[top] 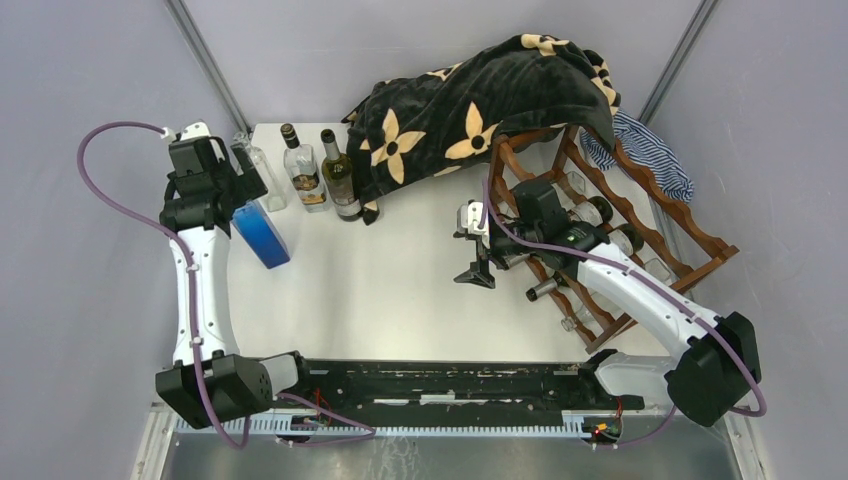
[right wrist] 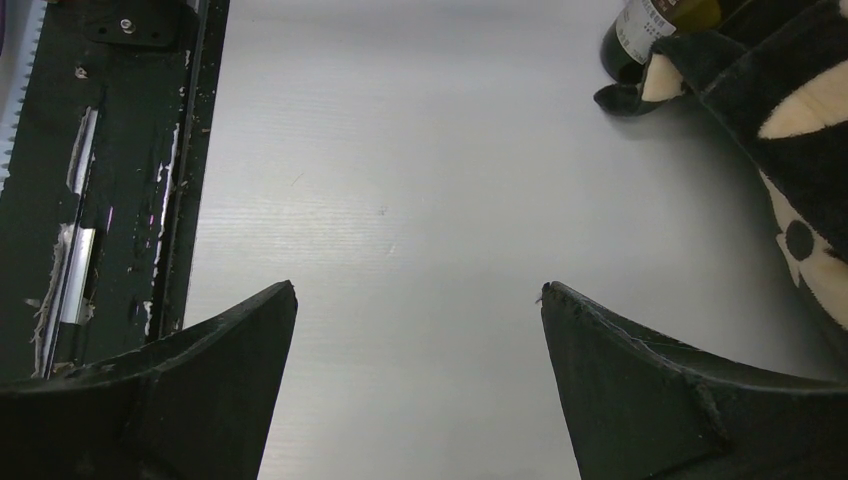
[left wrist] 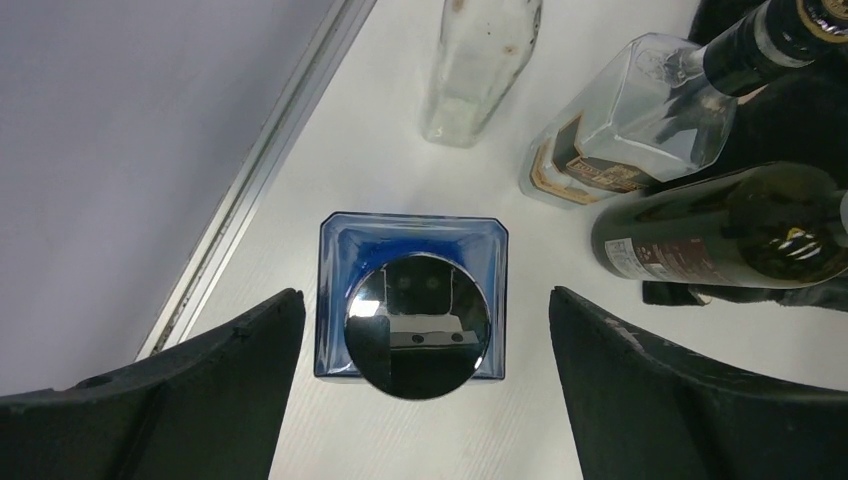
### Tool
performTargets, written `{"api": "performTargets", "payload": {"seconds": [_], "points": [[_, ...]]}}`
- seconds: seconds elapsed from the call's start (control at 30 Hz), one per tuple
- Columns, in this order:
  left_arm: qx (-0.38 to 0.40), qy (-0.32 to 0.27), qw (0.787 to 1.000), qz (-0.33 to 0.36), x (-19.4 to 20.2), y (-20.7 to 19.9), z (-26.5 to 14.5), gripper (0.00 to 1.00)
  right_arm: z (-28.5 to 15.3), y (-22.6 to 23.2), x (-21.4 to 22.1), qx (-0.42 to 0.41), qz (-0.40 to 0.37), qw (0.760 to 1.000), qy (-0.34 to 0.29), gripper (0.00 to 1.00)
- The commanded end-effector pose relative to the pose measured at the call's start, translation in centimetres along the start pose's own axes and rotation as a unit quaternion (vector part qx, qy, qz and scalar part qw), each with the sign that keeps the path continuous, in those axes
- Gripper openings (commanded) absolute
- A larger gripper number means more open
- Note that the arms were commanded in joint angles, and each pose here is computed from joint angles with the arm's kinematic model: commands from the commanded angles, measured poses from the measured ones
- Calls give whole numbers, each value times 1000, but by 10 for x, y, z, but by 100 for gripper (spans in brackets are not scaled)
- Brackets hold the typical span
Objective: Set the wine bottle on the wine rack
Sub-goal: Pick up the wine bottle from the center of the board.
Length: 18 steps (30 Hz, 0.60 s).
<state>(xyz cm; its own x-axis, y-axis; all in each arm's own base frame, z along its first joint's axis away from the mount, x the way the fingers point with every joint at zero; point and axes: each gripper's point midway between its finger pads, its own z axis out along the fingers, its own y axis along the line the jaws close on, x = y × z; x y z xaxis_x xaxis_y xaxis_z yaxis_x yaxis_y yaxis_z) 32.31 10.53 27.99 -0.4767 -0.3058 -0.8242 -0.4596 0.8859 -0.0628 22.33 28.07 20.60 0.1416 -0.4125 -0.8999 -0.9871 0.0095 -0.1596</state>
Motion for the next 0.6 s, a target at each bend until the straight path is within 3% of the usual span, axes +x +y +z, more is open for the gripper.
{"api": "performTargets", "payload": {"seconds": [0.0, 0.3, 0.33, 0.4, 0.43, 0.5, 0.57], "points": [[12, -6, 1000, -4, 0, -4, 17, 94, 4, 2, -5, -7, -6, 1000, -18, 98], [3, 4, 1000, 1, 6, 0, 27, 73, 7, 3, 2, -13, 0, 1000, -12, 98], [5, 5, 1000, 3, 6, -1, 28, 65, 7, 3, 2, -13, -1, 1000, -12, 98], [8, 4, 1000, 5, 5, -2, 27, 32, 7, 2, 3, -12, 0, 1000, -10, 98], [11, 2, 1000, 6, 3, -2, 25, 22, 7, 2, 3, -12, 0, 1000, -10, 98], [27, -5, 1000, 9, 0, -7, 17, 9, 8, 3, 3, -14, 1, 1000, -10, 98], [54, -15, 998, 10, -5, -15, 5, 2, 8, 5, 4, -19, 2, 1000, -10, 98]]}}
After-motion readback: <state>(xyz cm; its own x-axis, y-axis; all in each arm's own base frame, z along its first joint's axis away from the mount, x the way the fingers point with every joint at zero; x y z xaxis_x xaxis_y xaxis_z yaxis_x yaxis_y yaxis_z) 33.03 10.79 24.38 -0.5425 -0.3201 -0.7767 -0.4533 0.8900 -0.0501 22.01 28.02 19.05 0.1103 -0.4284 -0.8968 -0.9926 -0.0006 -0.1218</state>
